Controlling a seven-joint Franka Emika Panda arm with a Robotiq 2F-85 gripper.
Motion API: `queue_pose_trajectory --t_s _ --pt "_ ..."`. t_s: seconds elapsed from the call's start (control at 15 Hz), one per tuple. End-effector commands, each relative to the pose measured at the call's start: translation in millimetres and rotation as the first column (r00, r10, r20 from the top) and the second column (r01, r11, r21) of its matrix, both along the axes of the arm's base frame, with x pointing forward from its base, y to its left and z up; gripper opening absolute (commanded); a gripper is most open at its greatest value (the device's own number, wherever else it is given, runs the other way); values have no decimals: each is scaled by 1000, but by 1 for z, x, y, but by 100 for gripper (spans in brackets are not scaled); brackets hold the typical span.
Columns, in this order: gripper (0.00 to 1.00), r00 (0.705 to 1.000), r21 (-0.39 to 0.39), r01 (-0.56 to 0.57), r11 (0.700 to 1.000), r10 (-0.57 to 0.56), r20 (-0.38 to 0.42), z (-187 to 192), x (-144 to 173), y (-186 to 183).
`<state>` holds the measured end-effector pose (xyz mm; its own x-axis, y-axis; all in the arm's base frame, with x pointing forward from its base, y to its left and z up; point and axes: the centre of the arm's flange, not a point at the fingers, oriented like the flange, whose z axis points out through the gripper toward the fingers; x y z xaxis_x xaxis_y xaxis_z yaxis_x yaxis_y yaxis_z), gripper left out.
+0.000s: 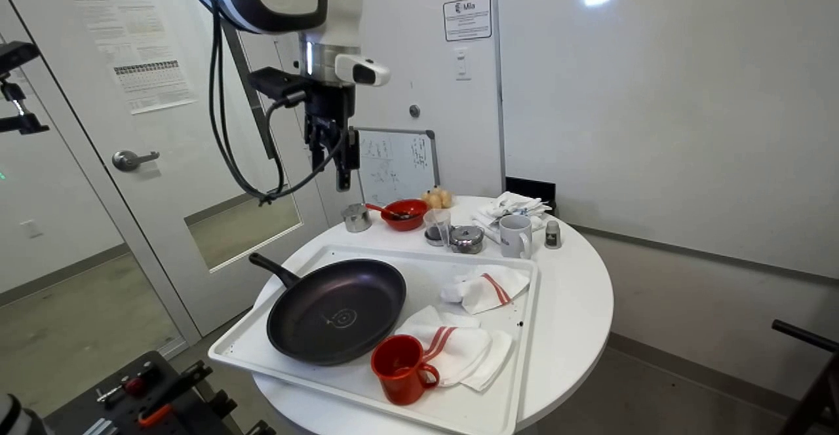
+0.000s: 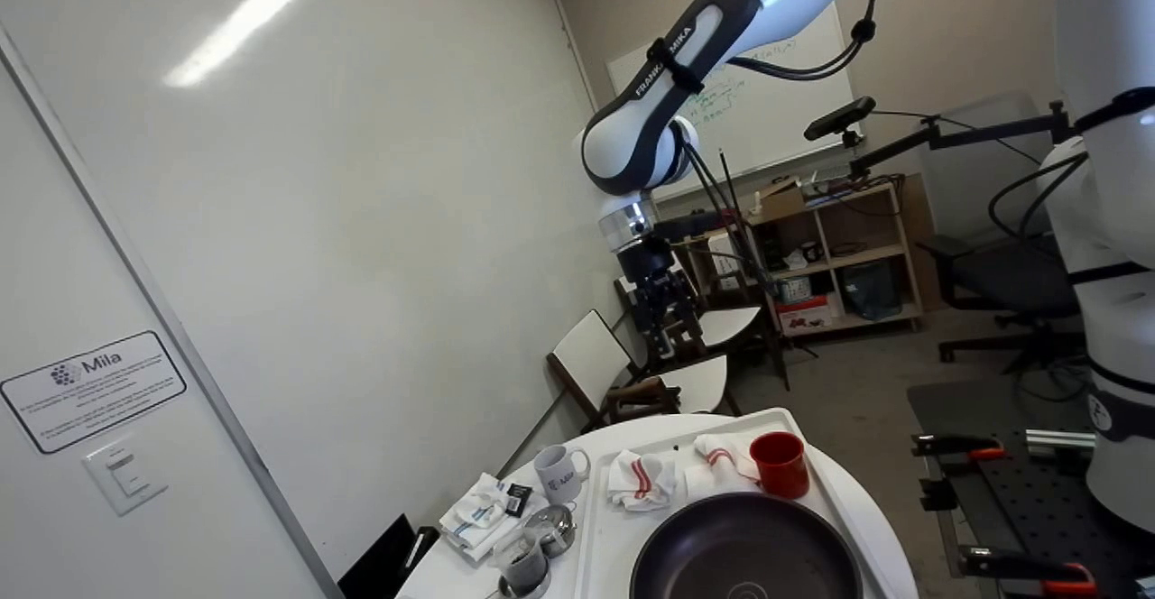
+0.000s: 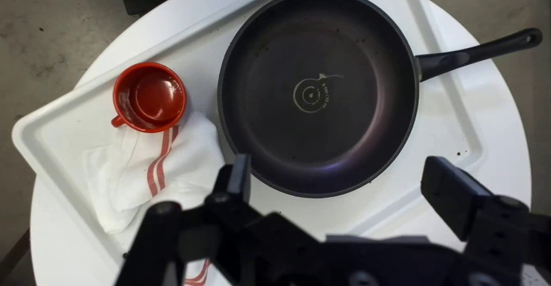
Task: Move the orange cup to the top left part of the white tray
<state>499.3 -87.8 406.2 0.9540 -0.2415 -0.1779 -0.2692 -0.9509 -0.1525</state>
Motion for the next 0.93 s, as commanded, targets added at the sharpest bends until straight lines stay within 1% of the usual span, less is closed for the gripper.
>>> queue_pose_trajectory --t_s 0.0,0.27,0.53,0.87 --pt "100 994 69 110 991 -110 -5 -32 16 -27" --pt "100 977 89 213 973 -212 -19 -67 15 -48" --pt "100 968 40 250 967 -248 -37 -96 1 -60" --pt "100 956 10 288 958 -287 -63 -123 -22 -65"
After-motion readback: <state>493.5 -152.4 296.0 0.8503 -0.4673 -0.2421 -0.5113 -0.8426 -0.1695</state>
